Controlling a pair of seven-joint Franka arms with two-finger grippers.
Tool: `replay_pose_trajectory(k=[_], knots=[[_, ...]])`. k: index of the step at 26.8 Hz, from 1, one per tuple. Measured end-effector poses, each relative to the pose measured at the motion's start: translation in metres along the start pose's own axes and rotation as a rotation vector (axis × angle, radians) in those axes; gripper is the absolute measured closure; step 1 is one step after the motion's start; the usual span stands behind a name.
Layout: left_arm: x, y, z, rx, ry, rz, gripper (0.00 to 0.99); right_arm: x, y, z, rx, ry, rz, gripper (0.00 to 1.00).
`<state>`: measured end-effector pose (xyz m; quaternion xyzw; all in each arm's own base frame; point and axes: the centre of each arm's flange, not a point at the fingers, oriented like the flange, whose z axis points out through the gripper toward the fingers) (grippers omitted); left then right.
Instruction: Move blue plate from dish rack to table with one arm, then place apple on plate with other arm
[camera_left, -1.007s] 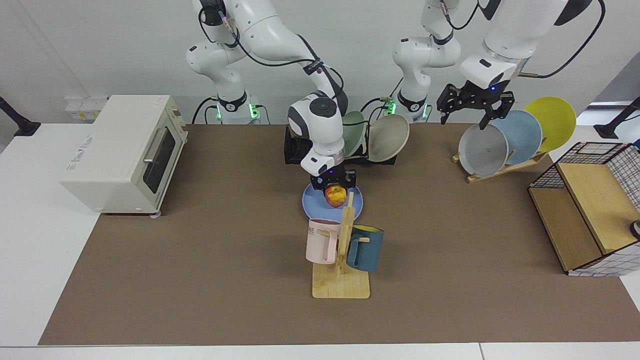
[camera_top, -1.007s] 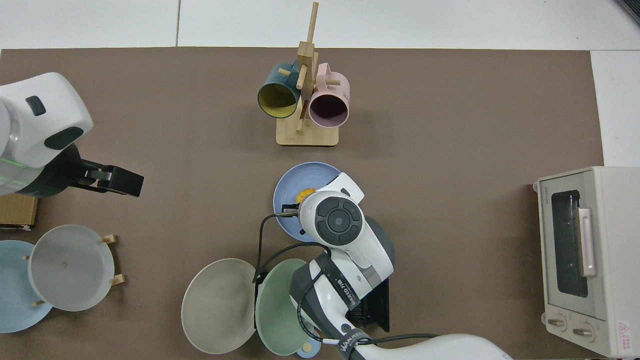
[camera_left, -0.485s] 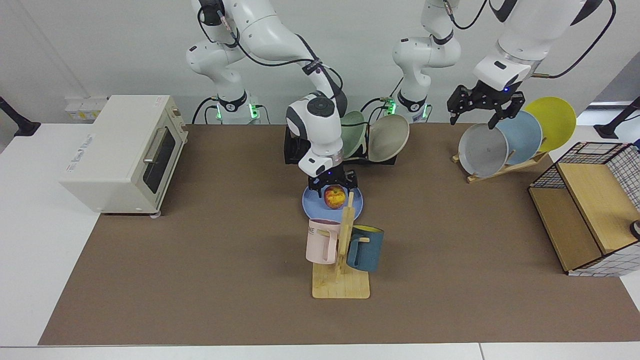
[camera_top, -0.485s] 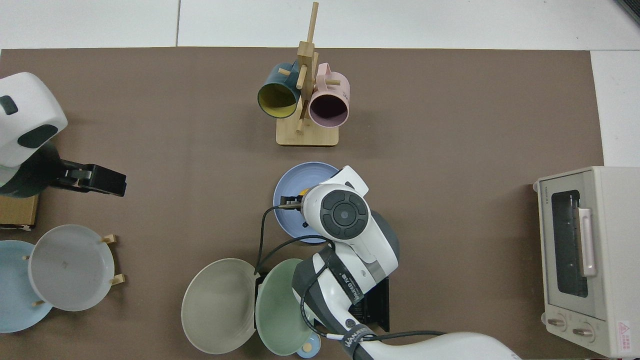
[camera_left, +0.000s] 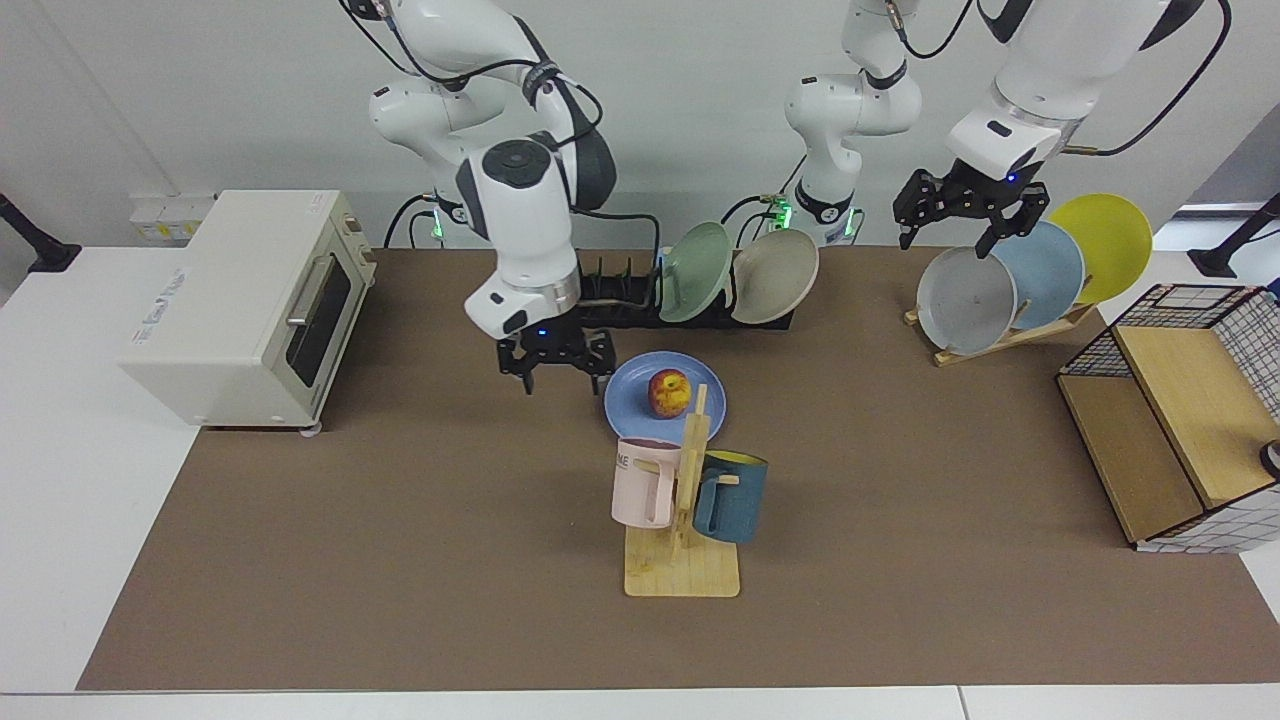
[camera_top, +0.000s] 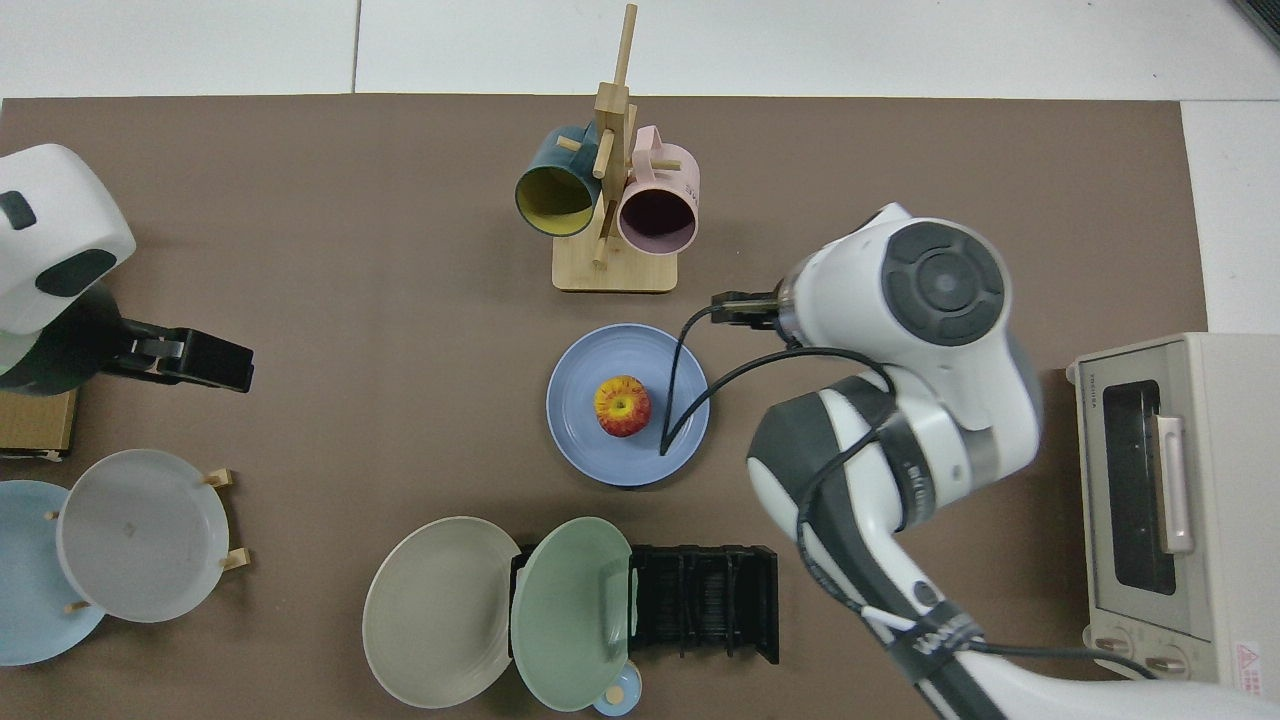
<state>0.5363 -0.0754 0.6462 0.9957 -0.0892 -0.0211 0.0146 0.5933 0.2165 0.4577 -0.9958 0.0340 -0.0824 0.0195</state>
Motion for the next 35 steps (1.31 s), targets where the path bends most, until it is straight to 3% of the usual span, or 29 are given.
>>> replay_pose_trajectory(k=[6, 12, 21, 35], knots=[[-0.001, -0.002, -0.002, 0.000, 0.003, -0.003, 0.000, 0.018, 0.092, -0.038, -0.039, -0.032, -0.060, 0.00], [-0.003, -0.001, -0.004, 0.001, 0.008, -0.003, 0.000, 0.013, 0.163, -0.080, -0.053, -0.080, -0.103, 0.00], [-0.004, -0.002, -0.005, 0.001, 0.010, -0.004, 0.000, -0.007, 0.205, -0.128, -0.054, -0.161, -0.150, 0.00], [-0.004, -0.006, -0.006, 0.001, 0.011, -0.012, 0.000, -0.008, 0.224, -0.157, -0.053, -0.134, -0.144, 0.00]])
